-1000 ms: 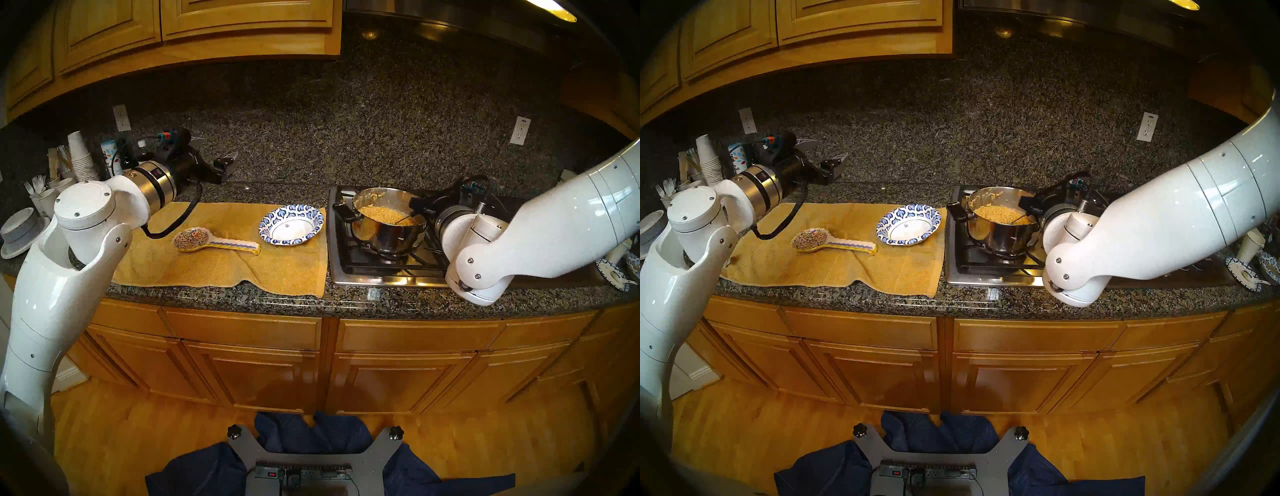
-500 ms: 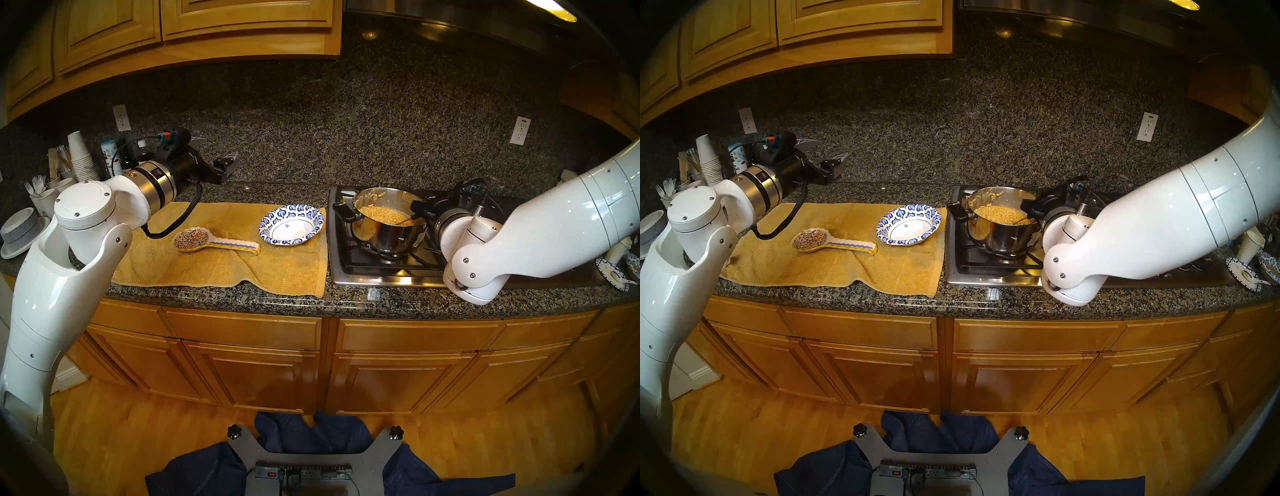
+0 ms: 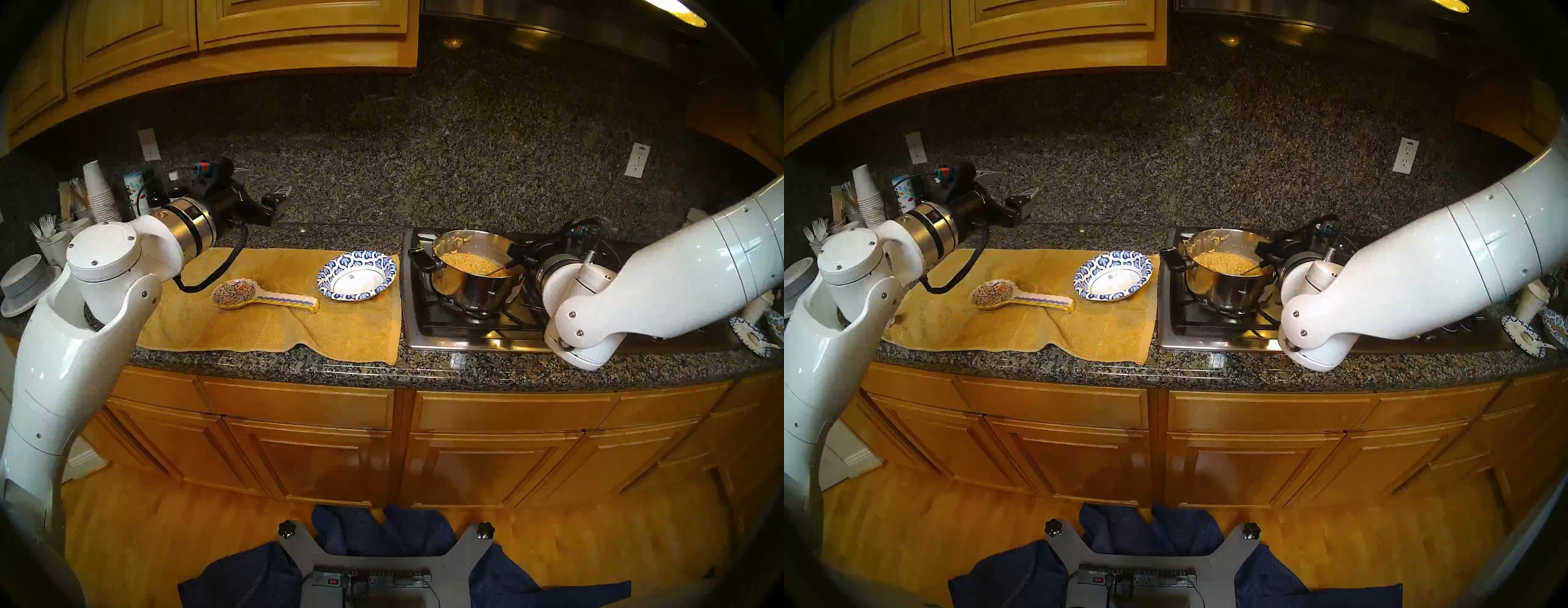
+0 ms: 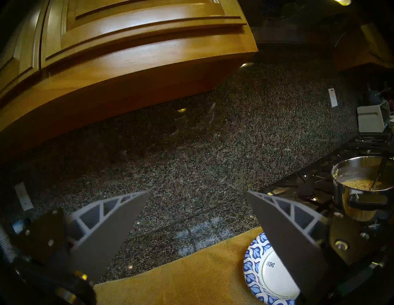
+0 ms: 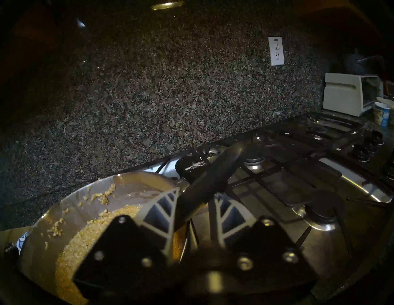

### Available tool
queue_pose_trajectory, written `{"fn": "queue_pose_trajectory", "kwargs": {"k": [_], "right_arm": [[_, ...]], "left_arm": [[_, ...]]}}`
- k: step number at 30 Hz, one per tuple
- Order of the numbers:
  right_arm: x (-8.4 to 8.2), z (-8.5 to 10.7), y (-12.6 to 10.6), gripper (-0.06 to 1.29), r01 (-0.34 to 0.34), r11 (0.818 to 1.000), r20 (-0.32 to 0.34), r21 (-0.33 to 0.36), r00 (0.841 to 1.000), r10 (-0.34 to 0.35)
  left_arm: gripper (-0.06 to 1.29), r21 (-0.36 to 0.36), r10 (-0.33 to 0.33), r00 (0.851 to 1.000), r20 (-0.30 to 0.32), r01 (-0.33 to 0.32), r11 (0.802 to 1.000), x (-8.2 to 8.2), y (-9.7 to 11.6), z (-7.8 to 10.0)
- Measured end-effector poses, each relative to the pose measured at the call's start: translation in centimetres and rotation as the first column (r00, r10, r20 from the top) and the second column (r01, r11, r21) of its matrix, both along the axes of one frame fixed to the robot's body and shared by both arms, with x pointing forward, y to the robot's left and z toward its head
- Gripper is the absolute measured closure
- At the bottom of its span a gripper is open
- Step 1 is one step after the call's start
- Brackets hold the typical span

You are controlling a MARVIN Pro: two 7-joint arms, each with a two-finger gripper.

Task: Scoop oatmeal into bowl

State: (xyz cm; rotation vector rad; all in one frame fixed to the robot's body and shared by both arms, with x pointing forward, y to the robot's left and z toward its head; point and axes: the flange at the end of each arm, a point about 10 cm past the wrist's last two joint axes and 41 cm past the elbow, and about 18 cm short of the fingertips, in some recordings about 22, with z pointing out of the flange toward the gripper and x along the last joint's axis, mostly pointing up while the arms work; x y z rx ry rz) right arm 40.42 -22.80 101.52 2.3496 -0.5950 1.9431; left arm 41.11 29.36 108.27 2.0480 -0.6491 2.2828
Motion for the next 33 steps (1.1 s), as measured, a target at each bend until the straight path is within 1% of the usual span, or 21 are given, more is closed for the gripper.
{"fn": "queue_pose_trajectory", "kwargs": {"k": [2,3,4,5,6,7,8,14,18,27,33], "right_arm": [[0.0,0.0,0.0,0.78,0.001,1.0,0.001,0.001,1.0,-0.001],[0.0,0.0,0.0,0.85,0.001,1.0,0.002,0.002,1.0,-0.001],[0.0,0.0,0.0,0.88,0.001,1.0,0.002,0.002,1.0,-0.001],[0.0,0.0,-0.1,1.0,0.001,1.0,0.002,0.003,1.0,-0.001],[0.0,0.0,-0.1,1.01,0.001,1.0,0.003,0.004,1.0,-0.001],[0.0,0.0,-0.1,1.12,0.001,1.0,0.003,0.004,1.0,-0.001],[0.0,0.1,-0.1,1.15,0.0,1.0,0.003,0.006,1.0,0.0],[-0.1,0.1,-0.1,1.15,-0.005,1.0,0.007,0.012,1.0,0.005],[-0.1,0.1,0.1,1.15,-0.02,1.0,0.016,0.01,1.0,0.02],[0.5,0.6,1.4,1.15,-0.092,0.995,0.064,-0.023,0.994,0.094],[1.0,0.4,1.6,1.15,-0.119,0.992,0.087,-0.033,0.989,0.121]], "left_arm": [[0.0,0.0,0.0,1.0,0.0,0.0,1.0,0.0,0.0,0.0],[0.0,0.0,0.0,1.0,0.0,0.0,1.0,0.0,0.0,0.0],[0.0,0.0,0.0,1.0,0.0,0.0,1.0,0.0,0.0,0.0],[0.0,0.0,0.0,1.0,0.0,0.0,1.0,0.0,0.0,0.0],[0.0,0.0,0.0,1.0,0.0,0.0,1.0,0.0,0.0,0.0],[0.0,0.0,0.0,1.0,0.0,0.0,1.0,0.0,0.0,0.0],[0.0,0.0,0.0,1.0,0.0,0.0,1.0,0.0,0.0,0.0],[0.0,0.0,0.001,1.0,0.0,-0.001,1.0,0.0,0.0,0.0],[0.0,0.0,0.001,1.0,0.001,-0.001,1.0,0.0,0.0,0.0],[0.0,-0.001,0.0,1.0,0.003,0.0,1.0,0.0,0.0,0.0],[0.0,-0.001,-0.001,1.0,0.005,0.001,1.0,0.0,0.0,0.0]]}}
